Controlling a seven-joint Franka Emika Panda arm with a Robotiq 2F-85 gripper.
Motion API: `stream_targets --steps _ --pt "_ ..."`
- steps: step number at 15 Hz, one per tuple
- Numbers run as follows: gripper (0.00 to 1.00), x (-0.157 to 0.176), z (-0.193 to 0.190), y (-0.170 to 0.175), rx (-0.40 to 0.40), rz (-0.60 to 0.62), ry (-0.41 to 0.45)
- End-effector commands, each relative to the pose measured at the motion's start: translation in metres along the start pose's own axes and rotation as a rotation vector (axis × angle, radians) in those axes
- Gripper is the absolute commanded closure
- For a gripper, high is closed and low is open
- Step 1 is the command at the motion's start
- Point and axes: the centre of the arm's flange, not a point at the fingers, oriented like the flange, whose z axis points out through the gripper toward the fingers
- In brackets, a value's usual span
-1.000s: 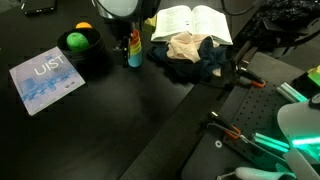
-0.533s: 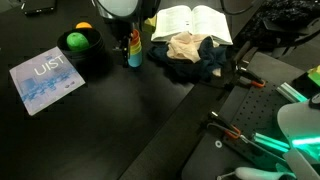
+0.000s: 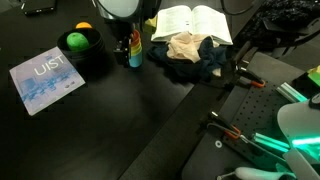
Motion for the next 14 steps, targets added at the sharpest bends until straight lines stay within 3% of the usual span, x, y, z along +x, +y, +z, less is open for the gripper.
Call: stream_targets --steps 1,13,14 --pt "0.12 0.0 0.0001 0.0 0.0 0.0 0.0" --pt "0.11 -0.0001 0.0001 0.0 0.0 0.0 0.0" --pt "0.03 -0.0001 0.0001 0.0 0.0 0.0 0.0"
